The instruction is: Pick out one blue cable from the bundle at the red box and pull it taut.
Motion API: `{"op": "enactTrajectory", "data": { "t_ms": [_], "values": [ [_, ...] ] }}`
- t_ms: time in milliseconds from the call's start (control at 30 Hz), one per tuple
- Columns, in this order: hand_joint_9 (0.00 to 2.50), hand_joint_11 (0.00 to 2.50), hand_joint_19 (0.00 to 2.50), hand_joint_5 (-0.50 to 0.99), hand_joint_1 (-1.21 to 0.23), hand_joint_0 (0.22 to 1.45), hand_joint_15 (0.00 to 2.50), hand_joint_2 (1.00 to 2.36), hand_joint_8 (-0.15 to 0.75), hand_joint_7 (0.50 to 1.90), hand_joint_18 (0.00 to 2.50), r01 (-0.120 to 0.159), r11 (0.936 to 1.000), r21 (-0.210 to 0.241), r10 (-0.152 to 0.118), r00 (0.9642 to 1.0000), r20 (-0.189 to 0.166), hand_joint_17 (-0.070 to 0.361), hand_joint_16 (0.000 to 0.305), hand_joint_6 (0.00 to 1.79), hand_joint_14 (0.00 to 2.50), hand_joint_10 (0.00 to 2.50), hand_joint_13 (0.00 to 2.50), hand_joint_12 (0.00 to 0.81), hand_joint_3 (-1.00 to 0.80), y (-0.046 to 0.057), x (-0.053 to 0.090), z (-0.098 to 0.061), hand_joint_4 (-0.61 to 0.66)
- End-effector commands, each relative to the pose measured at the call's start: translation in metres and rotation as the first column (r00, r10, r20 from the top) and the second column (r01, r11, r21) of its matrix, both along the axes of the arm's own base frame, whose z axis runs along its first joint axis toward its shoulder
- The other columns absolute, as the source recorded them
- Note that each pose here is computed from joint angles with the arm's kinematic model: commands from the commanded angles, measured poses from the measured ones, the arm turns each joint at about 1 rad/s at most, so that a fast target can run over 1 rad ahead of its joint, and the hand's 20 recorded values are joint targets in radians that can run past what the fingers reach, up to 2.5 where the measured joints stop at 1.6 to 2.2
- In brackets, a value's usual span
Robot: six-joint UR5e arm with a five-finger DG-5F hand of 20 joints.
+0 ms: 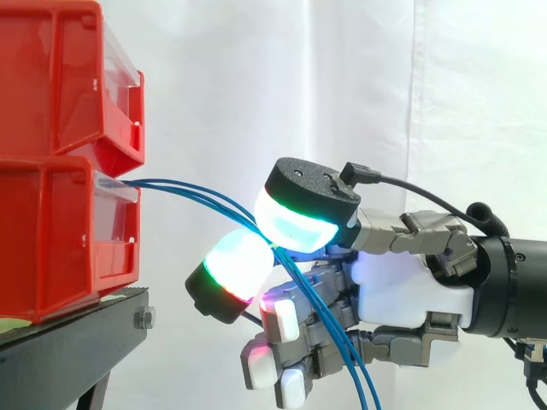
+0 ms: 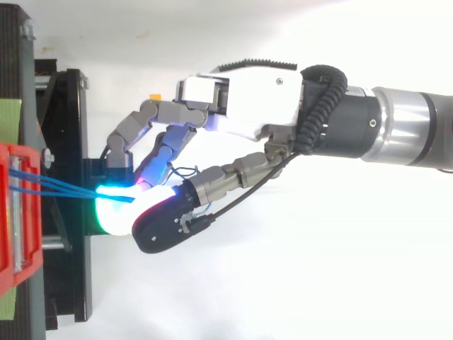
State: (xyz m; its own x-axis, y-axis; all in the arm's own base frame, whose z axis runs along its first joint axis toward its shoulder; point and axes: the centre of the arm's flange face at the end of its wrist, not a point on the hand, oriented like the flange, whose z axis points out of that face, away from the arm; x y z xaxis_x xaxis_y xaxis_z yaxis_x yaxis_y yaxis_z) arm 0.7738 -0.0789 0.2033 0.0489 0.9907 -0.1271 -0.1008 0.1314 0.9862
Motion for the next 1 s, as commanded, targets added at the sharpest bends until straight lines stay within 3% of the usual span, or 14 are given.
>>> {"op": "enactTrajectory", "data": {
  "t_ms": [0, 267, 633, 967],
  "values": [
    [1.04, 0.70, 0.70, -0.15, -0.77, 0.66, 0.54, 1.02, 0.245, 0.87, 0.77, -0.001, 1.0000, -0.001, 0.001, 0.9999, -0.015, 0.115, 0.051, 0.95, 0.02, 0.02, 0.92, 0.325, -0.28, 0.0008, -0.0010, -0.0017, -0.01],
    [1.07, 0.71, 0.70, -0.15, -0.78, 0.68, 0.55, 1.00, 0.239, 0.82, 0.82, -0.006, 1.0000, -0.003, 0.006, 0.9996, -0.029, 0.111, 0.049, 0.97, 0.02, 0.02, 0.94, 0.315, -0.50, -0.0009, -0.0026, -0.0022, -0.03],
    [1.14, 0.69, 0.69, -0.13, -0.65, 0.49, 0.54, 1.00, 0.259, 0.71, 0.86, -0.015, 0.9999, -0.004, 0.015, 0.9990, -0.041, 0.124, 0.055, 0.95, 0.02, 0.02, 0.98, 0.345, -0.50, -0.0042, -0.0040, -0.0045, 0.09],
    [1.23, 0.71, 0.73, -0.11, -0.52, 0.58, 0.55, 1.00, 0.236, 0.83, 0.84, -0.017, 0.9999, -0.004, 0.016, 0.9991, -0.039, 0.110, 0.049, 0.93, 0.02, 0.02, 1.01, 0.317, -0.50, -0.0071, -0.0045, -0.0033, 0.03]
  ]
}}
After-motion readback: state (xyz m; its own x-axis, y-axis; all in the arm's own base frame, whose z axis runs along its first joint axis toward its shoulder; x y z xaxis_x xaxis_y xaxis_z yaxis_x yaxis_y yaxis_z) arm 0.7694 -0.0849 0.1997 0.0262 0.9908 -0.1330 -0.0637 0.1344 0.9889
